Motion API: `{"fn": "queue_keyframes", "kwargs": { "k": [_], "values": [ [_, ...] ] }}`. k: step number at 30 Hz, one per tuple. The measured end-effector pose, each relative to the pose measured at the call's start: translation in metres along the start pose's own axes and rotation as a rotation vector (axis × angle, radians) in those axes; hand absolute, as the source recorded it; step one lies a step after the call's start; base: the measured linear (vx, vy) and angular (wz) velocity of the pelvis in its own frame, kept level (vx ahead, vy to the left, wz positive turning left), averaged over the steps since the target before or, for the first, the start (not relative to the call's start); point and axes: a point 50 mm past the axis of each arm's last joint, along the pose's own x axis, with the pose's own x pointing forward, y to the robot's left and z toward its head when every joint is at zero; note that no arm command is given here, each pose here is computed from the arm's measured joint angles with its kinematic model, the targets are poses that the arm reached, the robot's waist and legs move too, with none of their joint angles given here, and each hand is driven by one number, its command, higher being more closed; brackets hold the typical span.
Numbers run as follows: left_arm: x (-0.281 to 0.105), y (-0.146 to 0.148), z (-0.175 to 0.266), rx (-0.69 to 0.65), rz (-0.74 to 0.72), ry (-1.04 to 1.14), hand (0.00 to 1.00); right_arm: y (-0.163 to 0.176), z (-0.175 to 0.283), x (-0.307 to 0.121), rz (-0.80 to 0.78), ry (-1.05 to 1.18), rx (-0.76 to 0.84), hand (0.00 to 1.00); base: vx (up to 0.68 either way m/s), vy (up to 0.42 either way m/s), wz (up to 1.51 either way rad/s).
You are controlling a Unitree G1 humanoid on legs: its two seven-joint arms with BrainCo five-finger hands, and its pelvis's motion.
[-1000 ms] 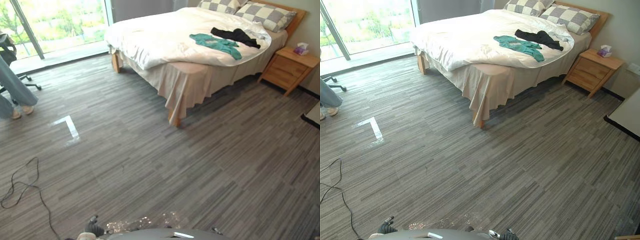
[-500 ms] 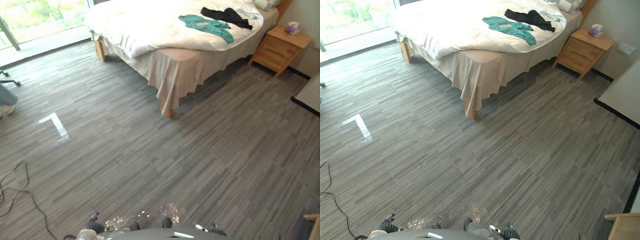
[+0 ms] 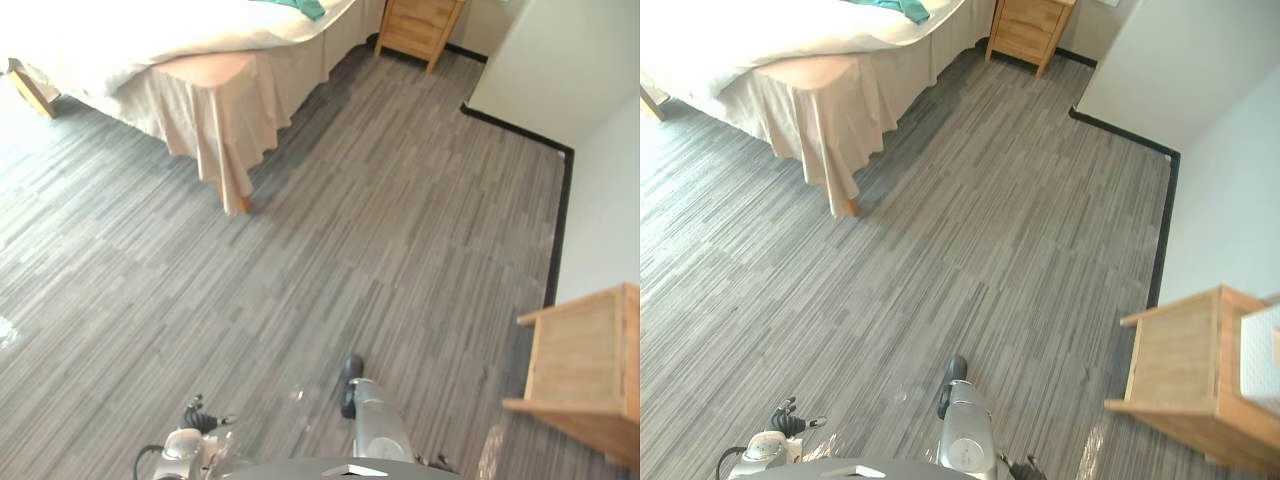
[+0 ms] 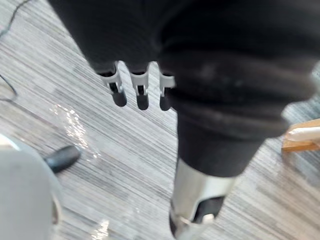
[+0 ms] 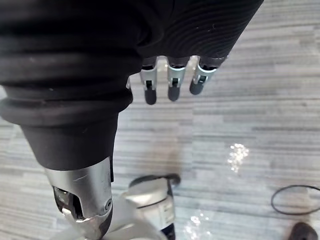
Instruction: Tidy the bed and pick cloth on bed and put in laundry
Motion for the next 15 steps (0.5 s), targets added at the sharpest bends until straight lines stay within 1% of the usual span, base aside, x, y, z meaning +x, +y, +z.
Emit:
{"fn": "queue_keyframes", "kwargs": {
  "k": [1,2,3,5,8,11,13,15],
  "values": [
    [0.000,0.002,0.001,-0.026,0.013,-0.009,0.00,-0.001,-0.004,-0.001,-0.003,0.014,0.001,0.00,0.83,-0.584,-0.40],
    [-0.003,-0.002,-0.004,-0.088,0.024,0.003,0.00,-0.007,0.000,0.000,-0.013,-0.001,-0.013,0.00,0.69,-0.552,-0.62],
    [-0.003,-0.004,-0.003,-0.122,0.027,0.001,0.00,-0.005,0.007,0.000,-0.003,-0.034,-0.031,0.00,0.70,-0.536,-0.65],
    [-0.004,-0.018,0.007,-0.154,0.000,-0.033,0.00,0.001,0.022,0.003,0.013,-0.088,-0.045,0.00,0.71,-0.491,-0.72],
    [-0.002,-0.015,0.020,-0.124,-0.005,-0.098,0.00,0.019,0.032,0.005,0.075,-0.114,-0.132,0.00,0.65,-0.366,-0.62],
    [-0.002,-0.019,0.029,-0.123,-0.023,-0.136,0.00,0.038,0.052,0.007,0.123,-0.167,-0.147,0.00,0.69,-0.293,-0.72],
    [-0.001,-0.023,0.037,-0.118,-0.039,-0.158,0.00,0.053,0.058,0.006,0.158,-0.186,-0.139,0.00,0.75,-0.183,-0.64],
    [-0.003,-0.027,0.032,-0.109,-0.051,-0.145,0.00,0.054,0.051,0.005,0.162,-0.167,-0.141,0.00,0.67,-0.039,-0.50]
  ]
}}
